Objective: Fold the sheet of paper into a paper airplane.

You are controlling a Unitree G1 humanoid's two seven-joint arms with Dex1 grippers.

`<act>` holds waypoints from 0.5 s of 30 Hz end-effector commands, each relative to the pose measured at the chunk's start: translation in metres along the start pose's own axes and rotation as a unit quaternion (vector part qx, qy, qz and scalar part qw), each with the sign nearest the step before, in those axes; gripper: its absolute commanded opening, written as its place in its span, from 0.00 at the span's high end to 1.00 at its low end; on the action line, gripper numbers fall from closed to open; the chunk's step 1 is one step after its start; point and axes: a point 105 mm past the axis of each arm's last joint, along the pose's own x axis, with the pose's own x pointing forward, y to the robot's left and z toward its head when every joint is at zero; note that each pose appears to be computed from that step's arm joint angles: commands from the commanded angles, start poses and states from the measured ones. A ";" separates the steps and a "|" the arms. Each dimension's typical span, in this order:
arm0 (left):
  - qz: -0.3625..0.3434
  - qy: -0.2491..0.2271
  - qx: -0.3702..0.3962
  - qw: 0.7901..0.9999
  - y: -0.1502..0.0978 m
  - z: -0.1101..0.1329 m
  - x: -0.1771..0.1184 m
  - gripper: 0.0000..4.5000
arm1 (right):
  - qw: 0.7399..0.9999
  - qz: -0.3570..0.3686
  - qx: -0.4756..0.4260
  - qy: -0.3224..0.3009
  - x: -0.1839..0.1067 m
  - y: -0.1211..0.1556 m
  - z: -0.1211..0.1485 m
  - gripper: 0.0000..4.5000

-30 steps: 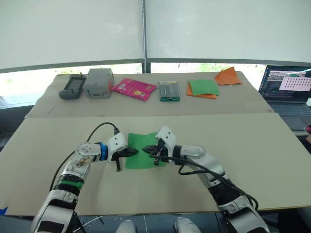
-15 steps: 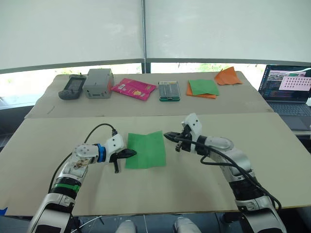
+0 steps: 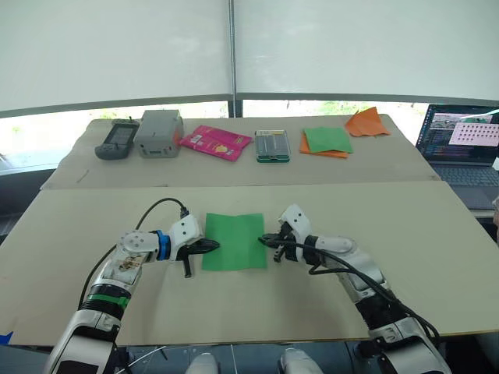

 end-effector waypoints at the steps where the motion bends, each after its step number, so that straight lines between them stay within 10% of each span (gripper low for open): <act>1: -0.012 0.037 -0.031 0.999 -0.011 -0.022 -0.001 1.00 | 0.999 -0.034 -0.017 -0.007 -0.016 -0.022 0.007 1.00; 15: -0.014 0.037 -0.031 0.999 -0.010 -0.021 0.001 1.00 | 0.999 0.021 -0.041 0.010 0.007 0.007 0.000 1.00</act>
